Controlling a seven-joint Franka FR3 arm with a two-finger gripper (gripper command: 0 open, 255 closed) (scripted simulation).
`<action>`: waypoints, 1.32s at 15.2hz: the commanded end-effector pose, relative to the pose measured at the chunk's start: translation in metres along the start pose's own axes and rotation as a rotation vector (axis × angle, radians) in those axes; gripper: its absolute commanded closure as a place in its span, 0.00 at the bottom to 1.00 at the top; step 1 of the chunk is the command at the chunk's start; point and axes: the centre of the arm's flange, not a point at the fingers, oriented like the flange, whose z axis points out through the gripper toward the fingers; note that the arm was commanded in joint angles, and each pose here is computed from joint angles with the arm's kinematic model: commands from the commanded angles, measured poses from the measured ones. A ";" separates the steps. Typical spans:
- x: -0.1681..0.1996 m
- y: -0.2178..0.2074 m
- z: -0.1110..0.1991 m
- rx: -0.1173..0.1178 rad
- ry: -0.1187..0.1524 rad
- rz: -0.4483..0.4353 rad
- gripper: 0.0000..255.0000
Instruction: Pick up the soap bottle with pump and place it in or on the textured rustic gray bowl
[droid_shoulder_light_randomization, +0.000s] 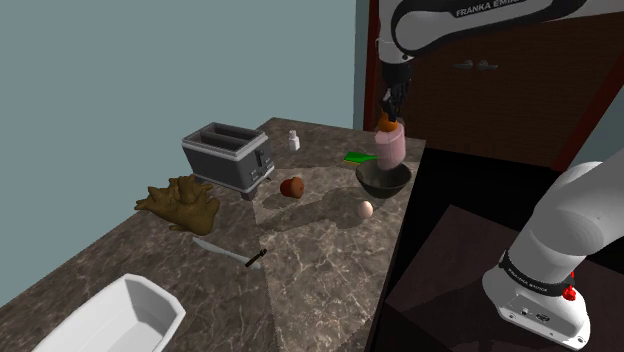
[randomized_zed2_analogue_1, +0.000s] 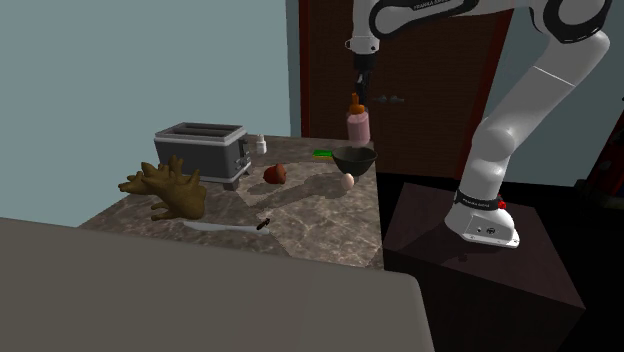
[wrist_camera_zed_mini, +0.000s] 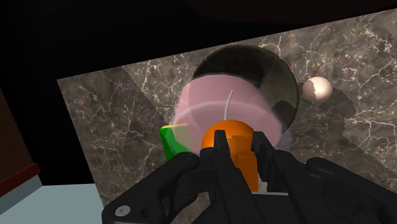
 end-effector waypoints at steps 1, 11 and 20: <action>-0.001 -0.001 0.009 0.000 0.001 0.000 1.00; -0.001 -0.009 0.047 0.000 0.001 0.000 1.00; -0.001 -0.009 0.047 0.000 0.001 0.000 0.00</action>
